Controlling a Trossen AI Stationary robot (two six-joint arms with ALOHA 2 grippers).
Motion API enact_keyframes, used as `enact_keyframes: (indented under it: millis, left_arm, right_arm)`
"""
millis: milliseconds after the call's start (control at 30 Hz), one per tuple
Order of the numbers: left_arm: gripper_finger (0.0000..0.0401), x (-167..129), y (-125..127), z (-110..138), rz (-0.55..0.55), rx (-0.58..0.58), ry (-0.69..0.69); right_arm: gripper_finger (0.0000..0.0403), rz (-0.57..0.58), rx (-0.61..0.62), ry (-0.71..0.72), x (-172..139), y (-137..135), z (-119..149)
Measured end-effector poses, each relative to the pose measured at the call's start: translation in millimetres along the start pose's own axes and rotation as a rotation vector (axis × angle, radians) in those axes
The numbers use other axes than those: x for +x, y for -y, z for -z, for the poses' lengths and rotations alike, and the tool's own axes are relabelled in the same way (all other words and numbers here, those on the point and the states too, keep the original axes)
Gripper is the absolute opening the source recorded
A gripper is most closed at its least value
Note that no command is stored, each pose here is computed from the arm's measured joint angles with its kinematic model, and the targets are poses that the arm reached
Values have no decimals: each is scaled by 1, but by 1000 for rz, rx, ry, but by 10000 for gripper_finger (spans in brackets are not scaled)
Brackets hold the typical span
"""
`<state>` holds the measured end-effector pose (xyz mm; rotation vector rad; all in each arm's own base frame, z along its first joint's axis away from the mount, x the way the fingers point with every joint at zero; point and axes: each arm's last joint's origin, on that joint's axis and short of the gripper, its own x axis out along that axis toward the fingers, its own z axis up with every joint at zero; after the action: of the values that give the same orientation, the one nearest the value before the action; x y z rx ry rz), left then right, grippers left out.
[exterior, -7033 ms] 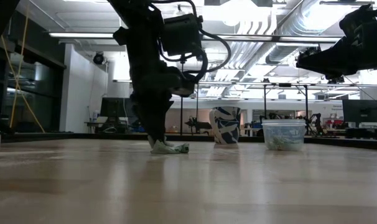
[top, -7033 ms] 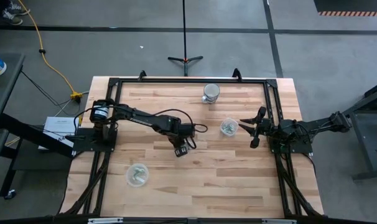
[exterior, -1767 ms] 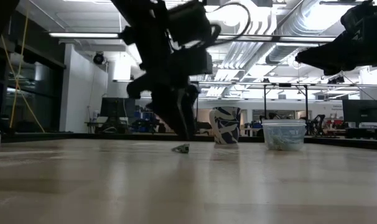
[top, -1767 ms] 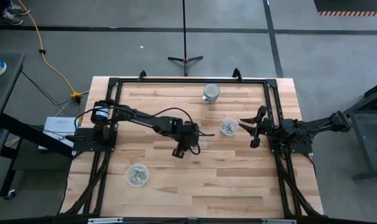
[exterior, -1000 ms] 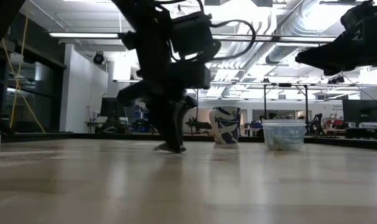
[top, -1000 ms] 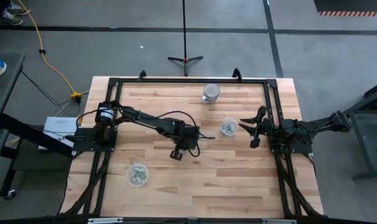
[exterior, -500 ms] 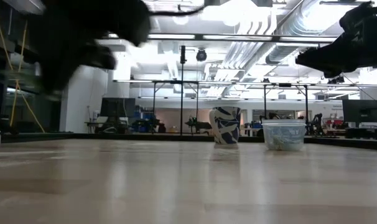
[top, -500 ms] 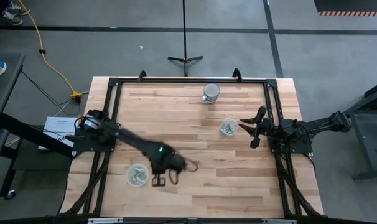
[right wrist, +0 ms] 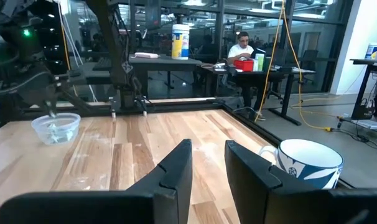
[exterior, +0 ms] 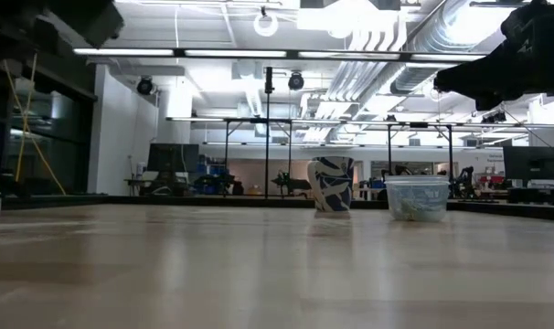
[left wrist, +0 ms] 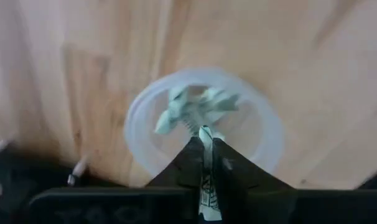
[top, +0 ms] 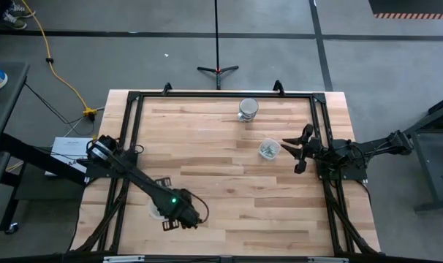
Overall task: Pick and place Stevia / Truvia into bins
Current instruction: Put the stevia packet into the round transparent container, then return to Home Position
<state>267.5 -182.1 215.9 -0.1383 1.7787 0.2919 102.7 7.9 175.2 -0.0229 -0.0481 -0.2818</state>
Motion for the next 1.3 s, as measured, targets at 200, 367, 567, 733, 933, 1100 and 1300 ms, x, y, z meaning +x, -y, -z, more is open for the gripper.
enact_keyframes:
  millis: [200, 367, 567, 733, 933, 1100, 1300]
  left_arm:
    - [171, -1, -6, 4, -65, -149, -36]
    - [234, -4, -6, 1, -87, -78, 85]
    - [250, -39, -18, -6, -128, 6, 597]
    - [236, -43, -28, -24, -124, 148, 1065]
    - [210, -6, -91, -73, 127, 272, 1268]
    - [182, 13, -156, -95, 138, 164, 1445]
    - [74, 20, -182, -77, 77, 131, 1523]
  right_arm:
    - [87, 0, -3, 7, 0, 0, -1]
    - [87, 0, -5, 7, 0, 0, -1]
    - [87, 0, -4, 10, 0, 0, -1]
    - [87, 1, -16, 18, 0, 0, -2]
    - [87, 2, -13, 28, 0, 0, -3]
    - [87, 2, -12, 28, 0, 0, -3]
    - [87, 1, -11, 28, 0, 0, -3]
